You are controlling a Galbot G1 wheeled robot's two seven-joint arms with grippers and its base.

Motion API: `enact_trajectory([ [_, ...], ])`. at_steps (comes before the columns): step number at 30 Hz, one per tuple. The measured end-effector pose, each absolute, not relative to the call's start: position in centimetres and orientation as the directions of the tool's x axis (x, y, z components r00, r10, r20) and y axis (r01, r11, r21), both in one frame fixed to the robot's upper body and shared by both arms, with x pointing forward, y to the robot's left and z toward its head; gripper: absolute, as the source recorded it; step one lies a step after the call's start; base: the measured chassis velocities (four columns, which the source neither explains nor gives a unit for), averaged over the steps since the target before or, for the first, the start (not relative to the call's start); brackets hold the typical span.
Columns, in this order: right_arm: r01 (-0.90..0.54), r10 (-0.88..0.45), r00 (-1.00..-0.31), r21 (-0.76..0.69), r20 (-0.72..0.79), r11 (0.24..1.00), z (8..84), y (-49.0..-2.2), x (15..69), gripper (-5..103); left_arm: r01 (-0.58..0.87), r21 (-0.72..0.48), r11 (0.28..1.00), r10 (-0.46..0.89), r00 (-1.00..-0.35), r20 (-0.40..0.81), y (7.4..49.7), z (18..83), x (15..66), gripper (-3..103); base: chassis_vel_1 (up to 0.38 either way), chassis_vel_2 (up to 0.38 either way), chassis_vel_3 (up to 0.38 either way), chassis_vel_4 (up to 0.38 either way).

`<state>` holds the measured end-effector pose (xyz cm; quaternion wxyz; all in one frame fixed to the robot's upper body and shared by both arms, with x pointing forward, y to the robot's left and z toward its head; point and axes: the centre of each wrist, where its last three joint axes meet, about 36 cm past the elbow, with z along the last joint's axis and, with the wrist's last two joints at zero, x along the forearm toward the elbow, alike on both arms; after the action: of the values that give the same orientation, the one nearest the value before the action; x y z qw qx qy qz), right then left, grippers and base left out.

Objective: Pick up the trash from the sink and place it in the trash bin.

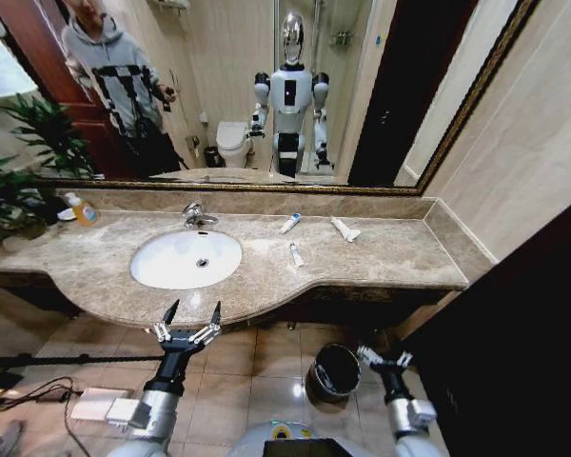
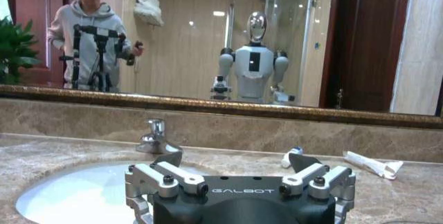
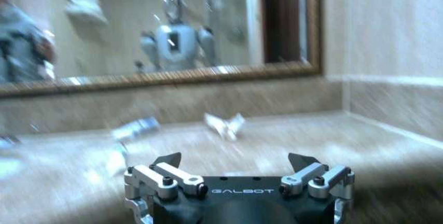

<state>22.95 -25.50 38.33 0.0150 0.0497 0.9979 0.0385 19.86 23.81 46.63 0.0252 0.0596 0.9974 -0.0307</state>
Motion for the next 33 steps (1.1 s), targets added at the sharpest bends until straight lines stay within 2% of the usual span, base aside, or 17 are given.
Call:
enact_trajectory([
  [7, -0.076, -0.069, -0.993, 0.085, -0.091, 0.993, 41.9, -24.4, 28.2, 100, 0.120, -0.058, 0.991, 0.117, -0.992, -0.054, 23.8, 46.6, 19.9, 100, 0.000, 0.000, 0.000, 0.000],
  [9, -0.170, -0.164, -0.982, 0.064, -0.090, 0.983, 42.0, -24.0, 30.9, 100, 0.120, -0.058, 0.991, 0.117, -0.992, -0.054, 23.8, 46.6, 19.9, 100, 0.000, 0.000, 0.000, 0.000],
  [17, -0.344, -0.343, -0.938, 0.019, -0.043, 0.939, 41.3, -21.0, 36.7, 100, 0.120, -0.058, 0.991, 0.117, -0.992, -0.054, 23.8, 46.6, 19.9, 100, 0.000, 0.000, 0.000, 0.000],
  [33, -0.388, -0.385, -0.920, -0.040, 0.069, 0.921, 38.8, -14.8, 45.7, 100, 0.120, -0.058, 0.991, 0.117, -0.992, -0.054, 23.8, 46.6, 19.9, 100, 0.000, 0.000, 0.000, 0.000],
])
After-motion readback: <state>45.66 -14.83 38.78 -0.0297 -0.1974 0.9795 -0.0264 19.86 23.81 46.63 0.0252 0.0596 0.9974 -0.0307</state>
